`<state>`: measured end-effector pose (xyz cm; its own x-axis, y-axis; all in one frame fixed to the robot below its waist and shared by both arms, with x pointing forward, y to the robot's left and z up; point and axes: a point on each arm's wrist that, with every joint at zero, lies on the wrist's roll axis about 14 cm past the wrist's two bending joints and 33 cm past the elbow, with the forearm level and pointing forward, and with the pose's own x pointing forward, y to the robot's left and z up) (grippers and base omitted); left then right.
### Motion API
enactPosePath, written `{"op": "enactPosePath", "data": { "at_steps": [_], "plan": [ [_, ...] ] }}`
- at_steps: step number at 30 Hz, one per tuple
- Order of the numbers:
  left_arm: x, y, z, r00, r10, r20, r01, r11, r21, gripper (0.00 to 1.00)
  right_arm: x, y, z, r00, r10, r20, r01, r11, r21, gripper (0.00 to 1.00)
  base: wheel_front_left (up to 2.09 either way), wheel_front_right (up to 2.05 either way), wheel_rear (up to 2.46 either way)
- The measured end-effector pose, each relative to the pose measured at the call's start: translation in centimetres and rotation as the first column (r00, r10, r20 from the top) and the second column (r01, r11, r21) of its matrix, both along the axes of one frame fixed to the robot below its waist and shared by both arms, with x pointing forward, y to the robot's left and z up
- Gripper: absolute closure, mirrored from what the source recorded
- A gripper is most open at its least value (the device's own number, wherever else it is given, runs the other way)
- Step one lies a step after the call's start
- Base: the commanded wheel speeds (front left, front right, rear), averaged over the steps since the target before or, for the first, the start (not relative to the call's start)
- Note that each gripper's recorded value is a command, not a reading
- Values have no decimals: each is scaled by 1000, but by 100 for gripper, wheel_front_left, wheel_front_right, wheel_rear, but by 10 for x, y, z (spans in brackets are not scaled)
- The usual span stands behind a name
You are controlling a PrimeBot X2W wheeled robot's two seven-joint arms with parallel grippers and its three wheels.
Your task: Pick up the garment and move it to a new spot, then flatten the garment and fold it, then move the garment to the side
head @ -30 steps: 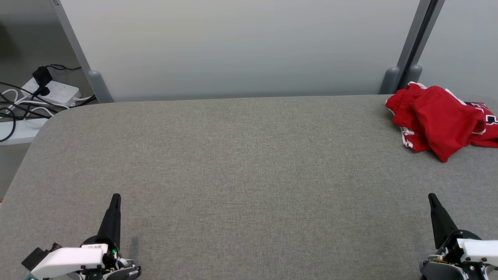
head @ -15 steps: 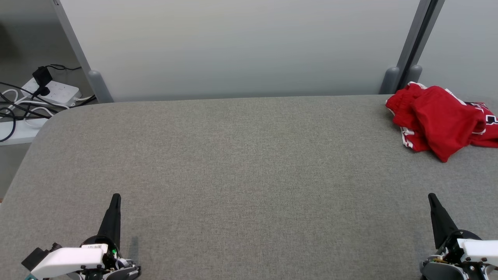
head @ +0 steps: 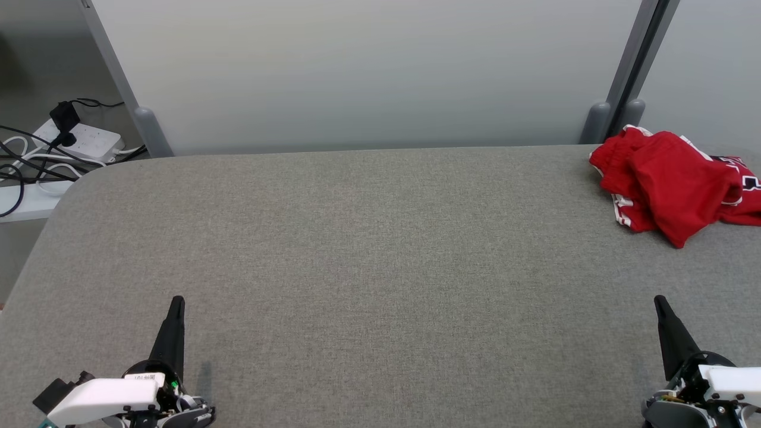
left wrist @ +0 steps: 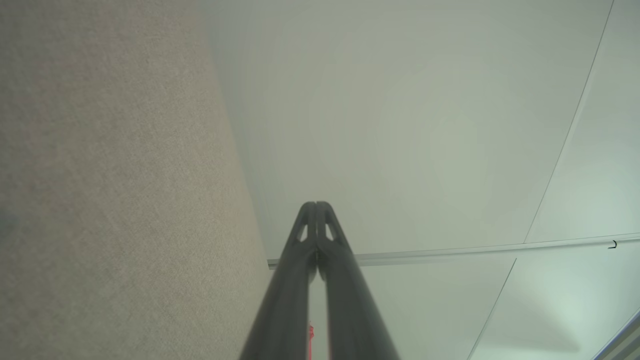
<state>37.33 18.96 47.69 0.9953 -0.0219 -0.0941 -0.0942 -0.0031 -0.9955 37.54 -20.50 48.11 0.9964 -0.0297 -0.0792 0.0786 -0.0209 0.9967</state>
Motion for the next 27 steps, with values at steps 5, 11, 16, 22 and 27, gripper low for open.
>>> {"op": "enactPosePath", "data": {
  "at_steps": [5,11,16,22,27],
  "plan": [
    [0,0,0,1000,0,0,0,1000,0,100,0,0,0,1000,0,0,0,1000,0,100,0,0,0],
    [0,0,0,1000,0,0,0,1000,0,100,0,0,0,1000,-1,0,1,1000,0,100,0,0,0],
    [0,0,0,1000,0,0,0,1000,0,100,0,0,0,1000,-1,0,1,1000,1,100,0,0,0],
    [0,0,0,1000,0,0,0,1000,0,100,0,0,0,1000,-2,0,2,1000,1,100,0,0,0],
    [0,0,0,1000,0,0,0,1000,0,100,0,0,0,1000,-1,0,1,1000,1,100,0,0,0]
  ]
}}
